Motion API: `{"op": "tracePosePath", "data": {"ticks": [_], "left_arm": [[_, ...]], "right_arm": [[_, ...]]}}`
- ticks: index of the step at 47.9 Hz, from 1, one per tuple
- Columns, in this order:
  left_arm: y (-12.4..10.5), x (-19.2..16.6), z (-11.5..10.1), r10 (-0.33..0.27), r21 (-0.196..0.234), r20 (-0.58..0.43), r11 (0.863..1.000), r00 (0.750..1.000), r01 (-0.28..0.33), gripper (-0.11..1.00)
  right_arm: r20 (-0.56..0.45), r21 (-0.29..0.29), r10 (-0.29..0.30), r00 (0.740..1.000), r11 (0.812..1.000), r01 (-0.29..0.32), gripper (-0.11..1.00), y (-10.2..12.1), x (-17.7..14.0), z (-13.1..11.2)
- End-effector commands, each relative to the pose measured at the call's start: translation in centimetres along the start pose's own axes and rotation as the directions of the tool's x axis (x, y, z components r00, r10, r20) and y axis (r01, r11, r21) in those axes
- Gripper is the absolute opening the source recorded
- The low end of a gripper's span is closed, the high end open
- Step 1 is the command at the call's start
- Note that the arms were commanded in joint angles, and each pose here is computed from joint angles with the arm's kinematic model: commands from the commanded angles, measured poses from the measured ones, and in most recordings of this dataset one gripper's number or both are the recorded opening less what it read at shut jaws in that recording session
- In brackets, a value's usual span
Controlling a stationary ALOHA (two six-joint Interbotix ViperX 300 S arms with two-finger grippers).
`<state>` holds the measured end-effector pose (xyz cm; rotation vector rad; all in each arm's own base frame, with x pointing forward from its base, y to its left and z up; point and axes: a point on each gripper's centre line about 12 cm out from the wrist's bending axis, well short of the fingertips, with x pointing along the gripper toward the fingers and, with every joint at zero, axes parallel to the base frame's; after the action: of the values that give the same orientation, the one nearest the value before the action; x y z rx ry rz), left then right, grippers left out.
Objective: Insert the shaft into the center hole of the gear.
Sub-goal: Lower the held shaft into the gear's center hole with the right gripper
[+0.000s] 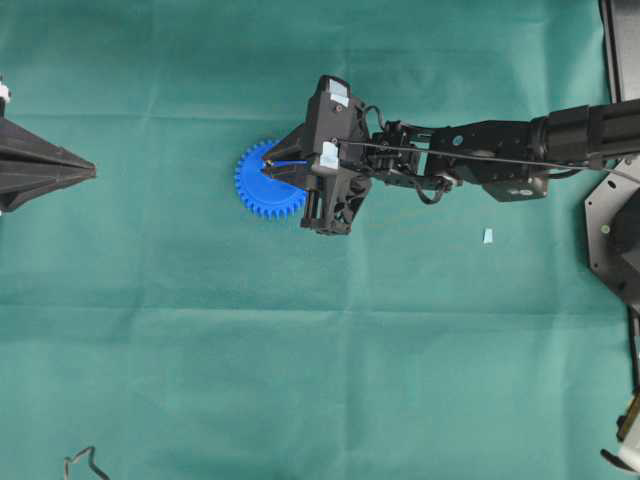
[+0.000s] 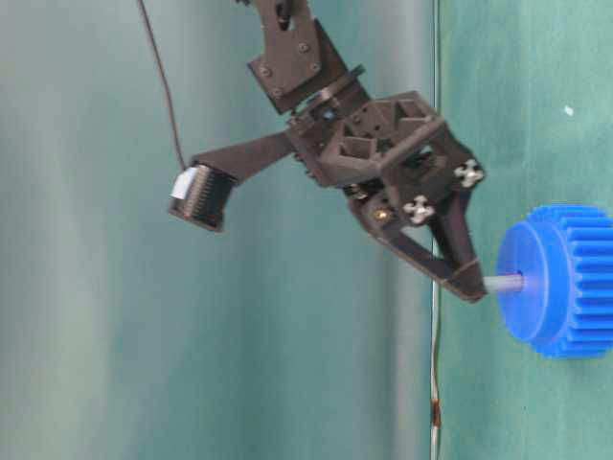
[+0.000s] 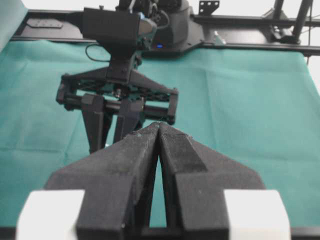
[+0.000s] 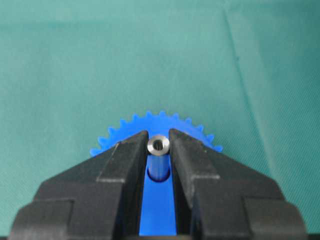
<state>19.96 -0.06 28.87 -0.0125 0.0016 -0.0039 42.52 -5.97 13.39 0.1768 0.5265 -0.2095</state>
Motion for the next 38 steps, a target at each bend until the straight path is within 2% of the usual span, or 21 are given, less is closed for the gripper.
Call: {"op": "tracePosePath", "data": {"ticks": [1, 10, 38], "left_arm": [[-0.05, 0.26, 0.91, -0.002, 0.002, 0.021, 1.0, 1.0, 0.002, 0.0], [-0.05, 0.26, 0.91, -0.002, 0.002, 0.021, 1.0, 1.0, 0.002, 0.0], [-0.05, 0.26, 0.91, -0.002, 0.003, 0.021, 1.0, 1.0, 0.002, 0.0]], "right_arm": [[0.027, 0.004, 0.002, 1.0, 1.0, -0.002, 0.16, 0.11, 0.29, 0.79], [0.012, 0.018, -0.005, 1.0, 1.0, 0.005, 0.16, 0.0, 0.81, -0.02], [0.024, 0.015, -0.004, 1.0, 1.0, 0.003, 0.16, 0.04, 0.68, 0.32]]}}
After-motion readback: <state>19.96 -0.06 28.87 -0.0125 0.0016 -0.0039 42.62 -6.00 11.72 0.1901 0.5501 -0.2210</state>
